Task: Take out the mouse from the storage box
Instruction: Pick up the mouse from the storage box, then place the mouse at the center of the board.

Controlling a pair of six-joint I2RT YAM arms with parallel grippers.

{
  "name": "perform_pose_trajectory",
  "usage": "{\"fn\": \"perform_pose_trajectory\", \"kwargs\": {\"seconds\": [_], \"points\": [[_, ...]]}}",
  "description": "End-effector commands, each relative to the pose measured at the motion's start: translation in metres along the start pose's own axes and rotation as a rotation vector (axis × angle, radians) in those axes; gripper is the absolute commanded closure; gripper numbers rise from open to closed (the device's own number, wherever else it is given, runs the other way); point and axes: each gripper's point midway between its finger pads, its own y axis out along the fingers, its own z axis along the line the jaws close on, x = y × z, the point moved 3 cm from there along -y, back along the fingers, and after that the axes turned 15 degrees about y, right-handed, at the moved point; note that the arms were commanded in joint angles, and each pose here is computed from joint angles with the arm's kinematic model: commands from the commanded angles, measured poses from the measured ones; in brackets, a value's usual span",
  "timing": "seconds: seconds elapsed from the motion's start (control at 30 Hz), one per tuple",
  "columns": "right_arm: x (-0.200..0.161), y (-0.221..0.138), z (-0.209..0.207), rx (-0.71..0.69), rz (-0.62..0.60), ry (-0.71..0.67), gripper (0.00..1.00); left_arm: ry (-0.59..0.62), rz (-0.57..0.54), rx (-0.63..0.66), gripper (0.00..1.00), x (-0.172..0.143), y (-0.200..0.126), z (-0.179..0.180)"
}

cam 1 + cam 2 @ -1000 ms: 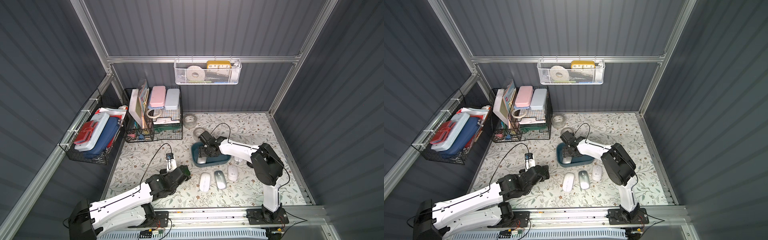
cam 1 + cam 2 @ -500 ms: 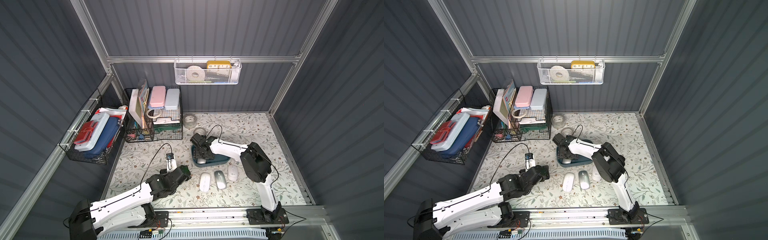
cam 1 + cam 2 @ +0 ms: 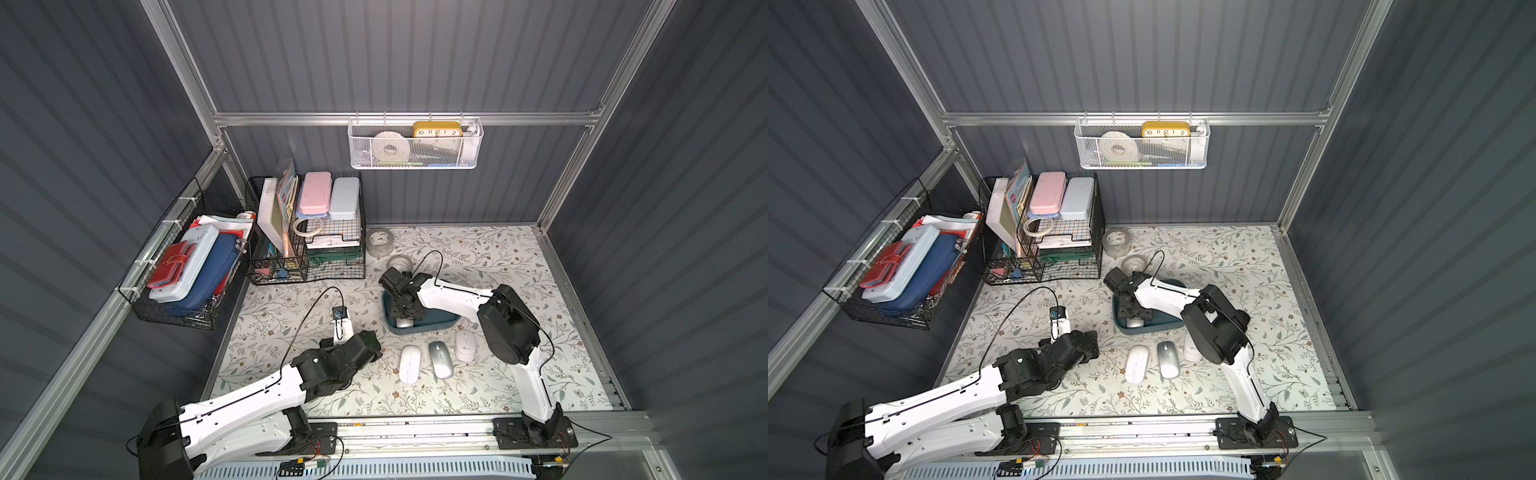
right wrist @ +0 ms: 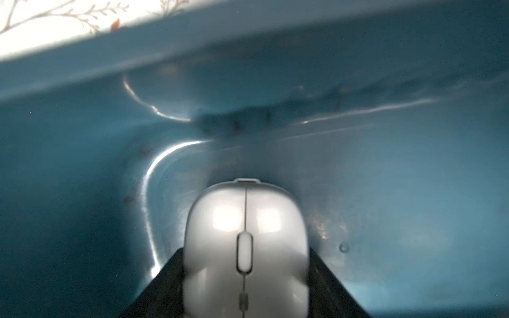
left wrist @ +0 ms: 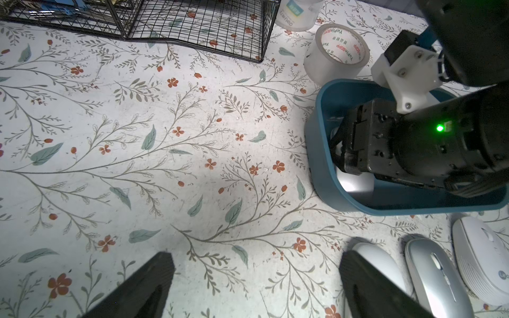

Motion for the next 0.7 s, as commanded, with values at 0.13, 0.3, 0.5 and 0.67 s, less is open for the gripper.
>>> {"fn": "perform_pose_trajectory", "kwargs": {"seconds": [0.13, 0.3, 0.5, 0.67], "points": [[0.019, -0.042, 0.001, 0.028, -0.082, -0.017, 0.44, 0.010, 0.000, -0.005, 0.01, 0.002, -0.001, 0.000], [0.027, -0.069, 0.000, 0.063, -0.129, -0.024, 0.44, 0.000, -0.013, 0.006, 0.01, 0.004, -0.005, 0.006], [0.016, -0.094, 0.002, 0.113, -0.113, -0.056, 0.44, 0.006, -0.041, 0.074, 0.01, 0.008, -0.016, 0.024], [-0.018, -0.112, 0.012, 0.155, -0.112, -0.150, 0.44, 0.016, -0.099, 0.131, 0.01, 0.019, -0.036, 0.047]]}}
